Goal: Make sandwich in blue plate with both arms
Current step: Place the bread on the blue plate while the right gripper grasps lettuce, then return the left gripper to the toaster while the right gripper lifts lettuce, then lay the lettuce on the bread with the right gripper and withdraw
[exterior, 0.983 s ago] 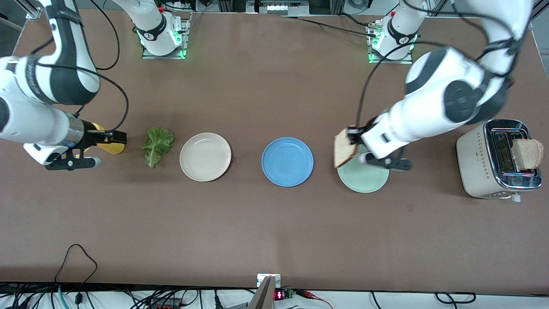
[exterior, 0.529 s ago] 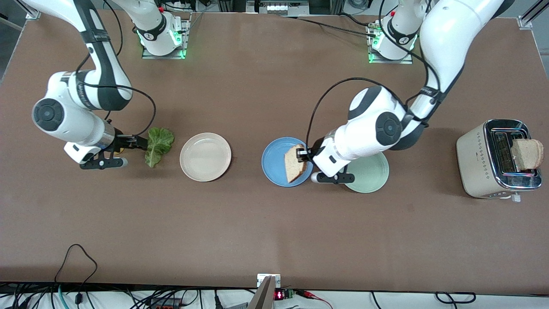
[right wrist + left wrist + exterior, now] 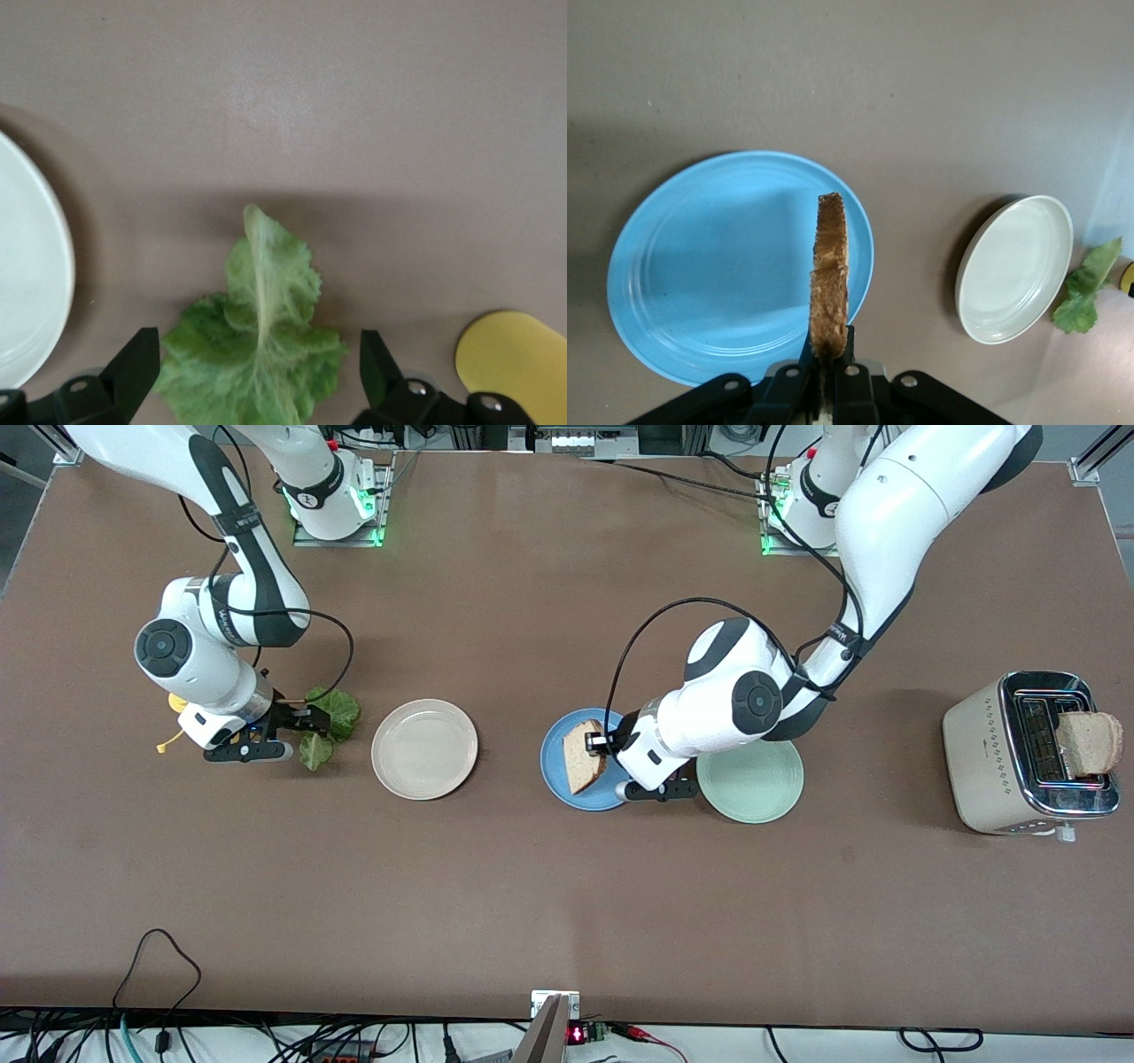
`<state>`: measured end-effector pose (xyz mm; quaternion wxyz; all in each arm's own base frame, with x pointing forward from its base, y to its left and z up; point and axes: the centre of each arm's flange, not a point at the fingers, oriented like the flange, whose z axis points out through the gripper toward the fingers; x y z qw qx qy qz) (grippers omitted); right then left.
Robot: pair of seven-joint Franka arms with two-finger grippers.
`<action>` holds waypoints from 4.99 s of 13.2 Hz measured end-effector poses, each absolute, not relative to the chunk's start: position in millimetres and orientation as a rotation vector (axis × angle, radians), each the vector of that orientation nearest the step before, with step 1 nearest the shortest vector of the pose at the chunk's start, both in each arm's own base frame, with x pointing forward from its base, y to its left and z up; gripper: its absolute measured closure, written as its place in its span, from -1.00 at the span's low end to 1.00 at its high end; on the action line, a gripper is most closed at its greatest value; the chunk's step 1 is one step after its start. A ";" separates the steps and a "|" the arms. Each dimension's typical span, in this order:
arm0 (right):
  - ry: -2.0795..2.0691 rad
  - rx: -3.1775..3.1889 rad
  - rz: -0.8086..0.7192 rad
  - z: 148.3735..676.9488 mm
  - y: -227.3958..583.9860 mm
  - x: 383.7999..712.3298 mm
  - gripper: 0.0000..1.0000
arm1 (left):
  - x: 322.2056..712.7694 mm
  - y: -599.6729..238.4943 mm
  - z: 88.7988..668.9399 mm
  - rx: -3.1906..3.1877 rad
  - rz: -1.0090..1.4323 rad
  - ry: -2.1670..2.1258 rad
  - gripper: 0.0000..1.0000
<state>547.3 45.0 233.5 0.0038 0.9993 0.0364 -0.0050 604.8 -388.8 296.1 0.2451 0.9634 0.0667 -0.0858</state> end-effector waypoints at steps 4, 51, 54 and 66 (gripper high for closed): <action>0.108 3.128 -0.010 199.7 42.8 547.1 -1.00 | 595.2 -393.3 281.5 2.624 -0.224 0.185 0.85; -1.615 2.980 -0.233 236.1 477.2 575.9 0.90 | 597.5 6.7 584.0 3.113 0.019 0.048 -1.00; -1.620 2.982 -0.223 231.2 477.3 576.4 0.78 | 592.9 10.2 582.5 3.113 0.007 0.058 -1.00; -1.634 2.999 -0.181 250.2 465.7 594.3 -1.00 | 590.8 12.0 573.7 3.114 -0.013 0.064 -1.00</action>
